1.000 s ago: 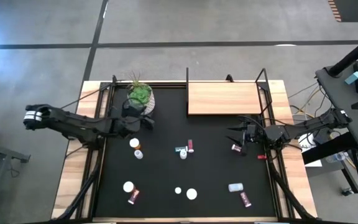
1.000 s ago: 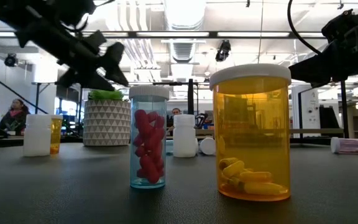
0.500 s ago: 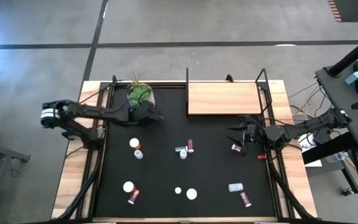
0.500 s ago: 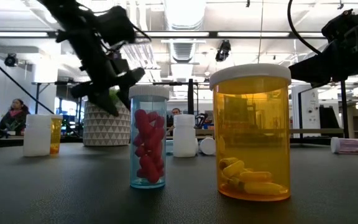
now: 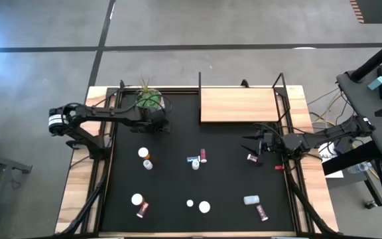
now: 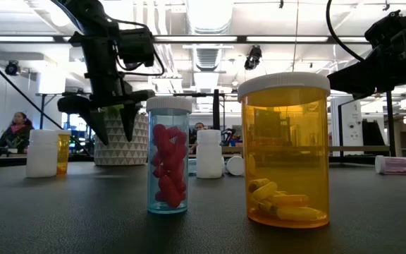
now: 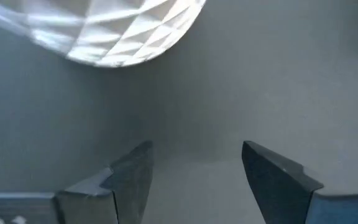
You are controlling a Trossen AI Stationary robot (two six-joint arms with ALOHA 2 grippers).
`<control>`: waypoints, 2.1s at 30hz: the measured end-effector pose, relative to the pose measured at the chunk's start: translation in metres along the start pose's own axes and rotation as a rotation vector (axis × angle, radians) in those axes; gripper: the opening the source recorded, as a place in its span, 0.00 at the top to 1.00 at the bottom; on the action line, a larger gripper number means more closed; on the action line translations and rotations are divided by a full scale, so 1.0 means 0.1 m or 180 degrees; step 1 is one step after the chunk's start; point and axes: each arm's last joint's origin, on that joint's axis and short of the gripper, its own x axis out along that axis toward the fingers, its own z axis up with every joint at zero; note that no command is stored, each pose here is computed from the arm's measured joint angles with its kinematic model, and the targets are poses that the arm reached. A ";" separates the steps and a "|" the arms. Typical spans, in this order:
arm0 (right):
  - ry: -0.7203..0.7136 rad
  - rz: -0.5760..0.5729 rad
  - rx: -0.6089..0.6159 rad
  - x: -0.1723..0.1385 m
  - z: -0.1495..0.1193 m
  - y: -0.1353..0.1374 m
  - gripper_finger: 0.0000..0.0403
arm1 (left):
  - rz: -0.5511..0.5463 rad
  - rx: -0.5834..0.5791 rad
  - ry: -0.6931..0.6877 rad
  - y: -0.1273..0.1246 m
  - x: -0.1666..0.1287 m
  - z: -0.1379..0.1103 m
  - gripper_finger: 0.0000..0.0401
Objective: Pick and place medicine bottles onto shelf by color
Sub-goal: Move the top orange pill bottle to the center of the table
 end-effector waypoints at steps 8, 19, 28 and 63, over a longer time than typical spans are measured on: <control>-0.0001 0.0000 0.0000 0.00 0.00 0.00 0.56 | -0.0057 -0.0305 0.0135 0.01 -0.04 -0.03 0.43; 0.0001 0.0000 0.0000 0.00 0.00 0.00 0.56 | 0.0164 -0.0404 0.0201 0.09 -0.02 -0.03 0.43; 0.0000 0.0000 0.0000 0.00 0.00 0.00 0.56 | 0.0251 -0.0545 0.0192 0.12 -0.03 0.03 0.43; -0.0001 0.0000 0.0001 0.00 0.00 0.00 0.56 | 0.0622 -0.0832 0.0401 0.16 0.02 -0.31 0.13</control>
